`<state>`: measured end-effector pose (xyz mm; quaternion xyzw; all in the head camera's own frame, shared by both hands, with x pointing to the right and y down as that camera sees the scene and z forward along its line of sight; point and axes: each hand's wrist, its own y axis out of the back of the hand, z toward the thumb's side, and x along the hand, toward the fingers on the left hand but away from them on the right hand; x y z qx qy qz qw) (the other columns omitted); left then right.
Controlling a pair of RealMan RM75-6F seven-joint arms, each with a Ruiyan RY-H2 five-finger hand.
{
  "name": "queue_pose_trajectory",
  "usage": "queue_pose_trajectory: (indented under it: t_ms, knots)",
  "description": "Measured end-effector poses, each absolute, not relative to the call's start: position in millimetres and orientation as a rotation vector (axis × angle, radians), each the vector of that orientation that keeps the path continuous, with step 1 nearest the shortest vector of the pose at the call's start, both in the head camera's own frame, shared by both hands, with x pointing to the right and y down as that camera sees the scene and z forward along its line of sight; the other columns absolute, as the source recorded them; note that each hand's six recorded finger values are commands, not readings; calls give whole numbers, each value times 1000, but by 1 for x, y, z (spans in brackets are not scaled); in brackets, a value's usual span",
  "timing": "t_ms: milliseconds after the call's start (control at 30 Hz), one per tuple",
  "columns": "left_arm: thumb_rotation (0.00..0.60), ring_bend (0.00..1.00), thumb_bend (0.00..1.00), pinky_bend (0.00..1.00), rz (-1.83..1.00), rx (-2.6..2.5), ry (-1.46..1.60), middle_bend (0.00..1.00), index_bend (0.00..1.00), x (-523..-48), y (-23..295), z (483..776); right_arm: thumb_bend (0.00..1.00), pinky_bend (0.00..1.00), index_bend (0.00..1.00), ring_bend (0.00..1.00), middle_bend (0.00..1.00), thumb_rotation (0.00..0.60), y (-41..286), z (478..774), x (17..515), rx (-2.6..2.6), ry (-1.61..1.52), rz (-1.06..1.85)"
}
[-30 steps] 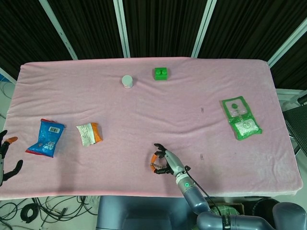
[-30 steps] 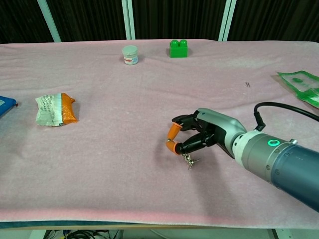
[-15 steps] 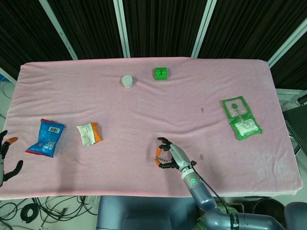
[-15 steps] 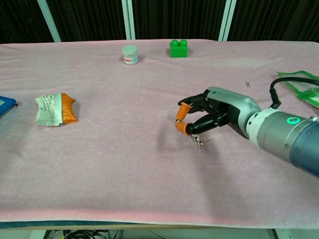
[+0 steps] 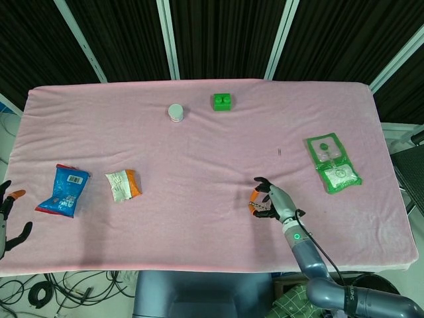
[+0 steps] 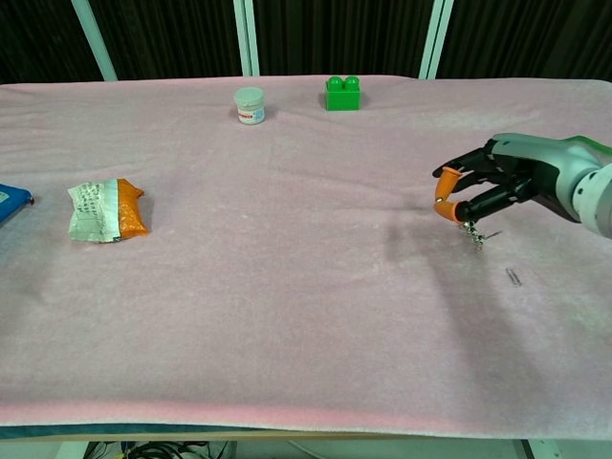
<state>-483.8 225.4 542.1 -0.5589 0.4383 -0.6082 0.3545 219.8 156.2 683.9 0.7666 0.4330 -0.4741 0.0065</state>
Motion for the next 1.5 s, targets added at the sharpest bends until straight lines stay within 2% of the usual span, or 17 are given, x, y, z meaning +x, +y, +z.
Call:
queue_pose_trajectory:
  t_ms: [400, 1167, 1500]
  knots:
    - [600, 0, 298, 0, -1577, -1442, 1120, 44, 245, -481, 226, 544, 361, 383, 611, 155, 113, 600, 169, 702, 260, 2308, 1358, -1523]
    - [600, 0, 298, 0, -1578, -1439, 1117, 43, 245, -481, 227, 545, 384, 383, 611, 155, 113, 600, 180, 711, 261, 2289, 1378, -1477]
    - [600, 0, 298, 0, -1576, -1437, 1121, 43, 245, -481, 227, 544, 384, 383, 611, 155, 113, 600, 169, 698, 256, 2321, 1420, -1439]
